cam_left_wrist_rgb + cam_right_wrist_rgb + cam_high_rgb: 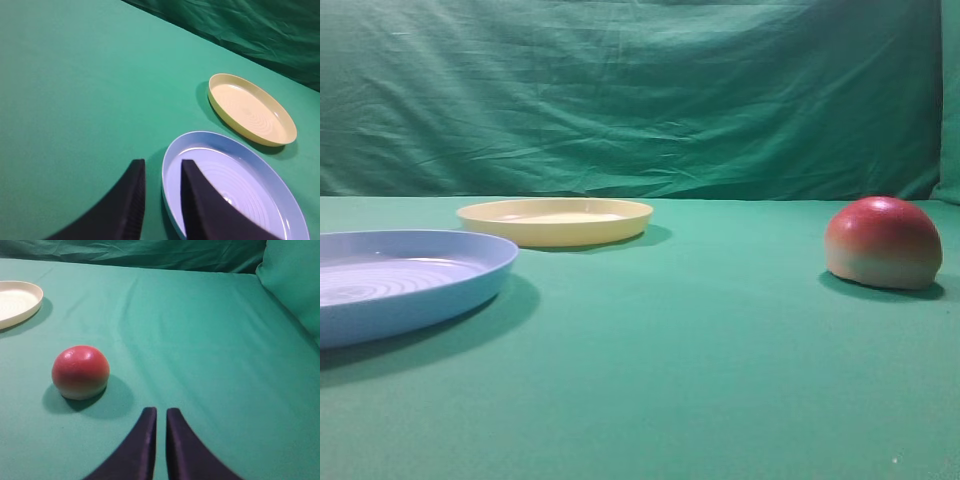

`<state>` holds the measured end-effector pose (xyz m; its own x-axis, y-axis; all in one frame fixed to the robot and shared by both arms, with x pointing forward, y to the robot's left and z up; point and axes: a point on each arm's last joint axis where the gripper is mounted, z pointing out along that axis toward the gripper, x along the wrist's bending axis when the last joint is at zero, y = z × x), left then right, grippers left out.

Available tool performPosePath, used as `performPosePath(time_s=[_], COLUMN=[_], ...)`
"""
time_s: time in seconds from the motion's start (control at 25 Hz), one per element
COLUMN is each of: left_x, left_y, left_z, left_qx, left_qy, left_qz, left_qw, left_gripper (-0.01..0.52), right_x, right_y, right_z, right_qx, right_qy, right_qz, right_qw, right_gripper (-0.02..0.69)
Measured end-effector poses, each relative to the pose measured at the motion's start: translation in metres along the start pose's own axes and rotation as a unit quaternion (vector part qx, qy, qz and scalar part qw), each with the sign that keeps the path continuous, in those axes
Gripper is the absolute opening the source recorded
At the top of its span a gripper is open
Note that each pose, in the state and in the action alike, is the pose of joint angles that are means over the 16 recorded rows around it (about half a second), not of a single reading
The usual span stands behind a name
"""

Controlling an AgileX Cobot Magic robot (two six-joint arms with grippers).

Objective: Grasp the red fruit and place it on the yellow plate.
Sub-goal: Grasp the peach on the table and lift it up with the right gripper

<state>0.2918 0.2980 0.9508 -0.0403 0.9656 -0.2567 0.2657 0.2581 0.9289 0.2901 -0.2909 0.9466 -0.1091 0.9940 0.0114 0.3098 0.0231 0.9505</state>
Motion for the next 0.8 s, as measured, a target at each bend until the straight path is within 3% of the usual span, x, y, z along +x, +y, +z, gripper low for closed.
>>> performPosePath(time_s=[0.32, 0.8], left_x=[0.0, 0.0], left_y=[0.0, 0.0], left_z=[0.0, 0.0], left_qx=[0.0, 0.0], left_qy=[0.0, 0.0], left_qz=[0.0, 0.0], left_qw=[1.0, 1.0], left_gripper=[0.157, 0.157], right_x=[0.001, 0.003], right_y=[0.001, 0.027], right_z=[0.0, -0.005], right_qx=[-0.006, -0.087], right_qy=[0.003, 0.021], right_qz=[0.01, 0.083], right_qw=[1.0, 0.993], right_gripper=[0.0, 0.0])
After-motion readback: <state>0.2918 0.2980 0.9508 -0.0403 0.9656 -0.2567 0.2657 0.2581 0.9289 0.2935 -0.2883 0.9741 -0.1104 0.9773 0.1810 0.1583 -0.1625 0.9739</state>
